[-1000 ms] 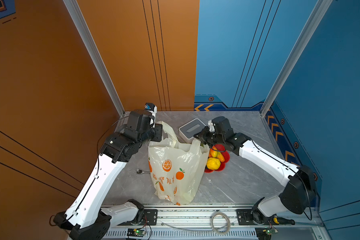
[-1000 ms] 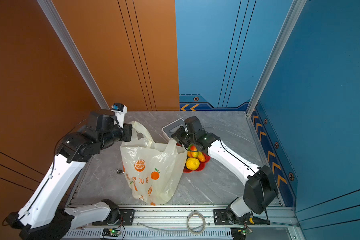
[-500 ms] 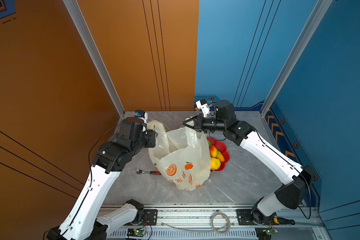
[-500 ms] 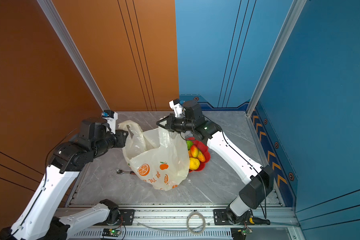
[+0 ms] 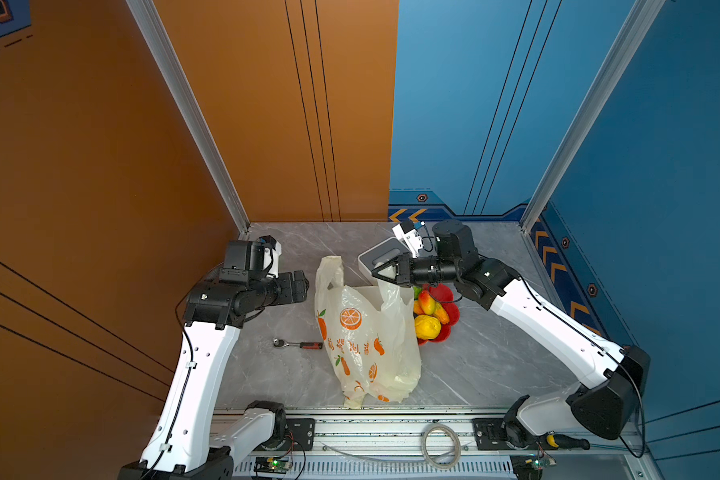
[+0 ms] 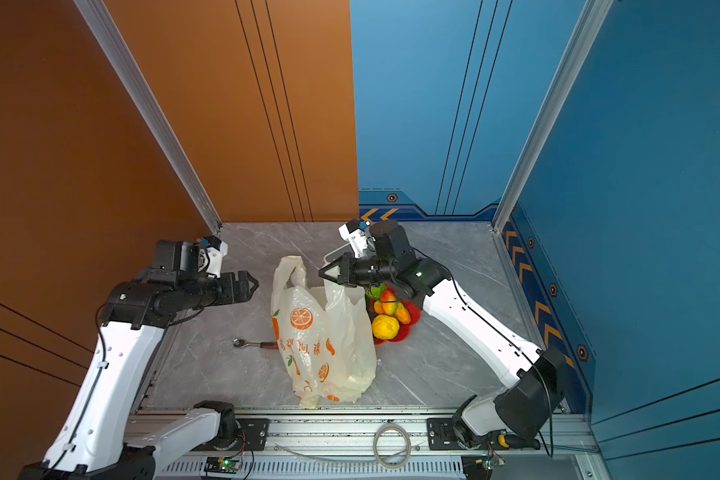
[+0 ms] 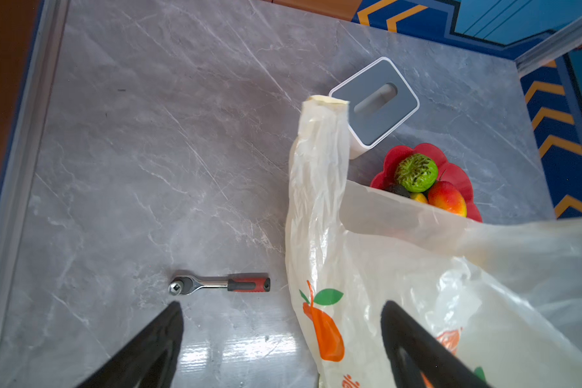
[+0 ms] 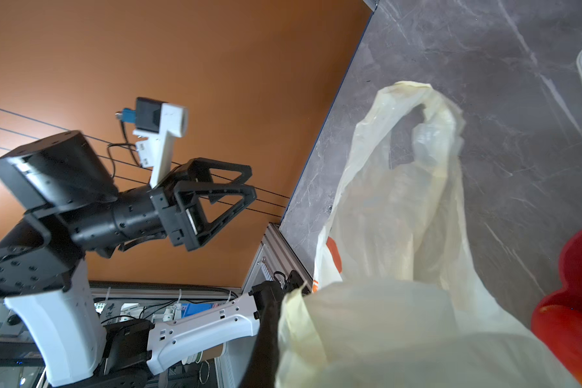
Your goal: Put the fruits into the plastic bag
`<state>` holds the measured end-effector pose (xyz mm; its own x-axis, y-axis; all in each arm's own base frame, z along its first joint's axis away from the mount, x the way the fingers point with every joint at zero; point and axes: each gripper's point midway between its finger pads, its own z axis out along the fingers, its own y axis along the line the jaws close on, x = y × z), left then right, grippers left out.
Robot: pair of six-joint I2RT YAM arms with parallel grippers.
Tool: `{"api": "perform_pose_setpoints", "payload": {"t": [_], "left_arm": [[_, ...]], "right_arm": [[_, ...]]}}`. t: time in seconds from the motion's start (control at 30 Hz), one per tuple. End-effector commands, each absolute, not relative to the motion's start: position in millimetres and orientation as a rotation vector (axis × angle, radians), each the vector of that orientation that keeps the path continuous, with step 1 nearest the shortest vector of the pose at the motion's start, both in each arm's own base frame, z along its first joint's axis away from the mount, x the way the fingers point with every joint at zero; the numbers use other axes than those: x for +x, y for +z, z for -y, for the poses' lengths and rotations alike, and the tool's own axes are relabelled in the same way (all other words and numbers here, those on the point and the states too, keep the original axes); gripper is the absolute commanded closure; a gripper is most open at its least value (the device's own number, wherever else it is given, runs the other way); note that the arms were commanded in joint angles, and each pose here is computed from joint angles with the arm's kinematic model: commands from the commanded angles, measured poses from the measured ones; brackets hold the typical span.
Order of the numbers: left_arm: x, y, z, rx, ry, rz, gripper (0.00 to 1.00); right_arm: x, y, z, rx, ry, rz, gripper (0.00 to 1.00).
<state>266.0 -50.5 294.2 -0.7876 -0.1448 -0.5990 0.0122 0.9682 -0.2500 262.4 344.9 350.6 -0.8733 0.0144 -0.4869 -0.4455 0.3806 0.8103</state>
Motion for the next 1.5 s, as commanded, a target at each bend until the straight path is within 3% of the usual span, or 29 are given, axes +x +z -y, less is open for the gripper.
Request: {"api": "perform_pose_setpoints", "payload": {"t": [0.0,0.37,0.83,1.07,1.4,1.47], "left_arm": [[265.0,281.6,61.4,-0.021,-0.406,-2.548,0.03],[341.0,263.4,119.0,0.100,-0.816,-2.620,0.02],[400.3,217.5,159.1,0.251,-0.842,-2.737,0.01],[394.2,205.3,172.3,0.325,-0.834,-2.810,0.11],[355.4,225.1,152.2,0.323,-0.726,-2.826,0.12],[349.2,226.6,147.2,0.322,-0.692,-2.839,0.16]], "right_arm": [[249.7,347.6,-341.3,-0.432,1.493,-2.229,1.00],[217.6,356.2,-355.7,-0.614,1.555,-2.187,1.00],[207.1,376.5,-370.1,-0.706,1.577,-2.163,1.00],[208.5,373.7,-367.6,-0.687,1.550,-2.175,1.00],[214.8,366.8,-368.3,-0.670,1.535,-2.194,1.00],[215.5,366.9,-368.8,-0.671,1.534,-2.193,1.00]]}}
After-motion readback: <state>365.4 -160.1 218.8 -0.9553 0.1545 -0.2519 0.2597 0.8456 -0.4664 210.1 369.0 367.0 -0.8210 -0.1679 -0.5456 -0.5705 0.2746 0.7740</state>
